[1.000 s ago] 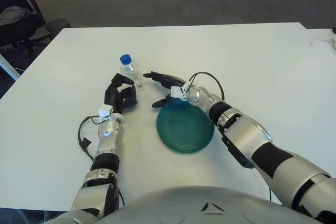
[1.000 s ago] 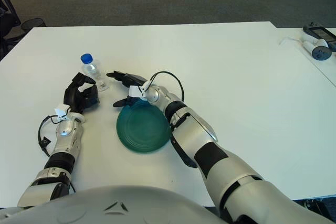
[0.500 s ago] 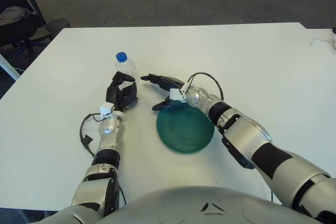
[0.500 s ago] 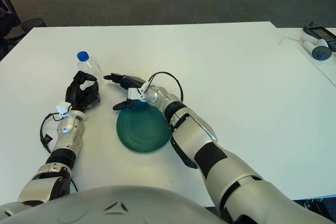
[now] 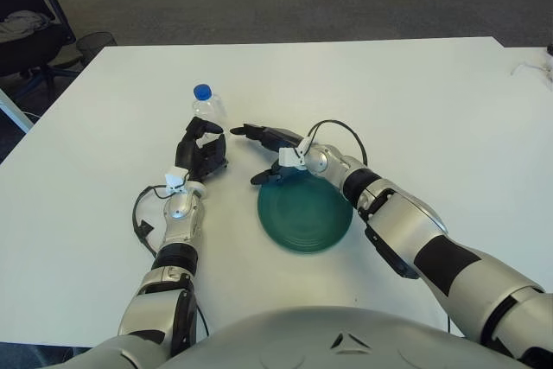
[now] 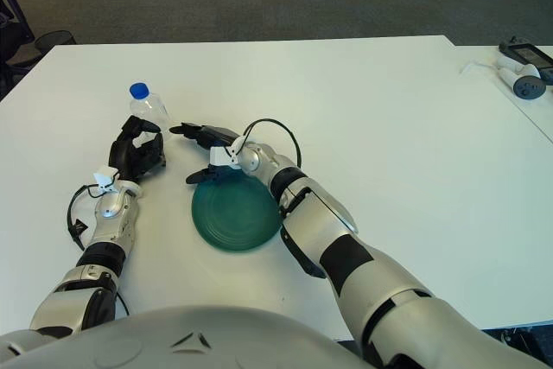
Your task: Put the bottle into the plate.
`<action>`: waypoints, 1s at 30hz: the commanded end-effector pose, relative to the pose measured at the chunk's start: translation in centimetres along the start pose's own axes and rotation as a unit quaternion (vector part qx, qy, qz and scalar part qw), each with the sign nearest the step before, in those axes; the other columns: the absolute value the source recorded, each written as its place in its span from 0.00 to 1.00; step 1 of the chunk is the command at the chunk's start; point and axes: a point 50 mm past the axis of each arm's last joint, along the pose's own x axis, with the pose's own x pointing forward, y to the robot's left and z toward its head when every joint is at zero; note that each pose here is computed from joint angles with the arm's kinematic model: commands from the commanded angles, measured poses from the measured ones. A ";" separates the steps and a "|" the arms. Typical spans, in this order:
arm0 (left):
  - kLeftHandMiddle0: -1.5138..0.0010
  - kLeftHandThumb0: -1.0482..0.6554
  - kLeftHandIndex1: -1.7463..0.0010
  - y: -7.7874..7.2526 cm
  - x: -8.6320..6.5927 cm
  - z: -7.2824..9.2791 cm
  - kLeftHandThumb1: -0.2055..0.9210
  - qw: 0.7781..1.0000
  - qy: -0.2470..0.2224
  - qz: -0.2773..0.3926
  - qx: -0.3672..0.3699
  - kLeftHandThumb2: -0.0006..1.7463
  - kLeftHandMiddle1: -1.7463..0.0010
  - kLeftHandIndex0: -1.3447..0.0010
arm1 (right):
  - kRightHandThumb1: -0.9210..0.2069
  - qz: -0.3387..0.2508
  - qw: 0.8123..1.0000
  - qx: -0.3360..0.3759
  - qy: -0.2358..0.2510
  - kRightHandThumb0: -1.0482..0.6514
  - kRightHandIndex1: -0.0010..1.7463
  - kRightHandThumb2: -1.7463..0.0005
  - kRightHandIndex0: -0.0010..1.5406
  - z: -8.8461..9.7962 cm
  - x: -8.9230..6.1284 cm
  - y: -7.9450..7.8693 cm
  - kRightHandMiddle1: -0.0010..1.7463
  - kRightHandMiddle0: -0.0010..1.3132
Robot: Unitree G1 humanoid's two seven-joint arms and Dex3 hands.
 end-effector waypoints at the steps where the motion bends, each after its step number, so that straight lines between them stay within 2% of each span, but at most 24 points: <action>1: 0.20 0.39 0.01 0.0 -7.1 -6.3 0.75 0.987 0.162 0.001 -0.009 0.51 0.00 0.72 | 0.36 0.031 0.983 0.103 -0.148 0.28 0.04 0.54 0.06 10.4 4.6 6.3 0.20 0.00; 7: 0.20 0.39 0.01 0.1 -7.1 -6.3 0.75 0.987 0.162 0.001 -0.009 0.51 0.00 0.72 | 0.36 0.031 0.983 0.103 -0.148 0.28 0.04 0.54 0.06 10.4 4.6 6.4 0.20 0.00; 8: 0.20 0.39 0.01 -1.1 -7.0 -5.5 0.75 0.986 0.161 0.025 -0.022 0.51 0.00 0.72 | 0.36 -0.067 0.982 0.143 -0.100 0.28 0.04 0.54 0.06 6.8 3.9 1.1 0.20 0.00; 9: 0.19 0.37 0.01 -1.9 -6.9 -4.6 0.68 0.986 0.160 0.045 -0.031 0.57 0.00 0.68 | 0.32 -0.150 0.970 0.175 -0.072 0.24 0.05 0.57 0.07 4.4 2.6 -3.4 0.22 0.00; 10: 0.18 0.35 0.00 -1.5 -7.0 -5.2 0.56 0.982 0.178 0.057 -0.034 0.67 0.00 0.60 | 0.22 -0.214 0.954 0.200 -0.057 0.17 0.07 0.66 0.08 2.8 1.3 -6.7 0.26 0.00; 11: 0.17 0.33 0.00 -1.0 -7.1 -5.7 0.47 0.979 0.192 0.063 -0.035 0.74 0.00 0.54 | 0.14 -0.248 0.943 0.215 -0.052 0.11 0.11 0.75 0.07 2.1 0.5 -8.5 0.29 0.00; 12: 0.16 0.32 0.00 -0.6 -7.2 -6.2 0.41 0.977 0.201 0.064 -0.033 0.79 0.00 0.51 | 0.09 -0.253 0.941 0.220 -0.051 0.08 0.14 0.80 0.05 2.0 0.4 -8.7 0.31 0.00; 15: 0.15 0.30 0.00 -0.2 -7.1 -6.4 0.35 0.975 0.210 0.065 -0.030 0.84 0.00 0.46 | 0.03 -0.265 0.934 0.235 -0.049 0.04 0.20 0.87 0.02 1.5 0.0 -9.5 0.33 0.00; 19: 0.14 0.29 0.00 0.0 -6.8 -6.4 0.30 0.974 0.214 0.066 -0.022 0.88 0.00 0.43 | 0.06 -0.285 0.915 0.280 -0.047 0.05 0.23 0.92 0.00 0.3 -1.3 -11.1 0.36 0.00; 22: 0.14 0.29 0.00 0.1 -6.6 -6.3 0.29 0.974 0.217 0.066 -0.024 0.90 0.00 0.42 | 0.09 -0.306 0.890 0.334 -0.052 0.06 0.24 0.94 0.00 -1.0 -2.6 -12.7 0.39 0.00; 26: 0.14 0.28 0.00 0.2 -6.6 -6.4 0.27 0.973 0.221 0.065 -0.028 0.91 0.00 0.41 | 0.17 -0.320 0.866 0.379 -0.062 0.21 0.27 0.96 0.00 -1.9 -3.7 -13.6 0.42 0.00; 27: 0.14 0.28 0.00 0.2 -6.6 -6.4 0.27 0.972 0.222 0.066 -0.029 0.91 0.00 0.41 | 0.18 -0.331 0.854 0.396 -0.069 0.24 0.28 0.96 0.00 -2.1 -4.0 -13.8 0.43 0.00; 28: 0.14 0.28 0.00 0.2 -6.6 -6.5 0.27 0.972 0.222 0.066 -0.030 0.91 0.00 0.41 | 0.22 -0.338 0.845 0.407 -0.075 0.27 0.28 0.91 0.00 -2.3 -4.3 -14.0 0.44 0.00; 30: 0.14 0.28 0.00 0.3 -6.7 -6.5 0.26 0.972 0.223 0.064 -0.031 0.91 0.00 0.40 | 0.39 -0.360 0.823 0.430 -0.089 0.34 0.30 0.66 0.00 -3.1 -5.3 -14.4 0.45 0.00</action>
